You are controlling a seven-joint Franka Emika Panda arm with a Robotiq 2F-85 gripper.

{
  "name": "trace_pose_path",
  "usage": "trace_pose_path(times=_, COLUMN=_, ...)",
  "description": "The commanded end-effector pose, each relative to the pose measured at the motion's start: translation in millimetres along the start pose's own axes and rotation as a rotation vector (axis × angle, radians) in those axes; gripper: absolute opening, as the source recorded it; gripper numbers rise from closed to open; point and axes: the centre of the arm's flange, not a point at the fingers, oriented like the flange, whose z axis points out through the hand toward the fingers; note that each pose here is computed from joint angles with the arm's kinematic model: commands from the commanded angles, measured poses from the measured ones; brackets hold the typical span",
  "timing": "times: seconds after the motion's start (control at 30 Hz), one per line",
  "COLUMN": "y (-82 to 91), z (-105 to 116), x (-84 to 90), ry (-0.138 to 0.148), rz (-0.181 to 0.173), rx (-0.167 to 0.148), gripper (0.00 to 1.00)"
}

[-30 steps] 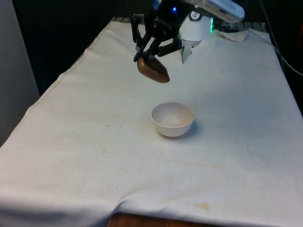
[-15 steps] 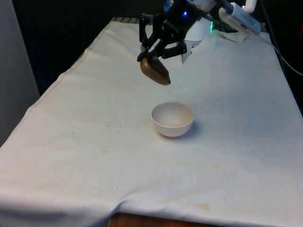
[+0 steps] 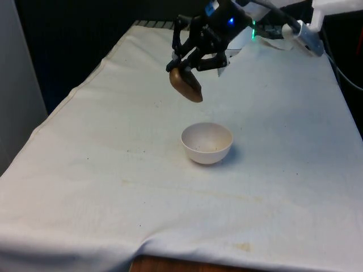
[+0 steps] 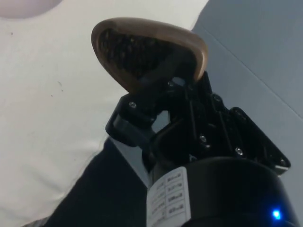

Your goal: Pour the coffee beans from the cup into the bowl.

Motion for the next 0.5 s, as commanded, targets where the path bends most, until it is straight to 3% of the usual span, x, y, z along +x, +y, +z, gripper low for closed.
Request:
trace_pose_path(times=0.0, y=-1.8, z=-2.0, x=0.8, ry=-0.002, rz=-0.002, rx=-0.018, gripper=0.01)
trace_pose_path(times=0.03, y=-3.2, z=-3.6, x=0.7, ry=-0.002, rz=-0.004, rx=-0.025, gripper=0.01)
trace_pose_path(times=0.07, y=-1.7, z=-1.9, x=-0.2, ry=0.001, rz=-0.002, rx=-0.013, gripper=0.01)
trace_pose_path(times=0.17, y=-6.4, z=-7.1, x=0.3, ry=-0.002, rz=-0.007, rx=-0.054, gripper=0.01)
trace_pose_path(times=0.3, y=-9.6, z=-10.5, x=-0.2, ry=-0.001, rz=-0.011, rx=-0.085, gripper=0.01)
trace_pose_path(times=0.33, y=-8.8, z=-9.5, x=-1.1, ry=0.001, rz=-0.010, rx=-0.074, gripper=0.01)
trace_pose_path(times=0.37, y=-11.5, z=-12.0, x=-0.5, ry=-0.001, rz=-0.013, rx=-0.099, gripper=0.01)
trace_pose_path(times=0.47, y=-13.8, z=-14.3, x=-0.9, ry=-0.001, rz=-0.016, rx=-0.121, gripper=0.01)
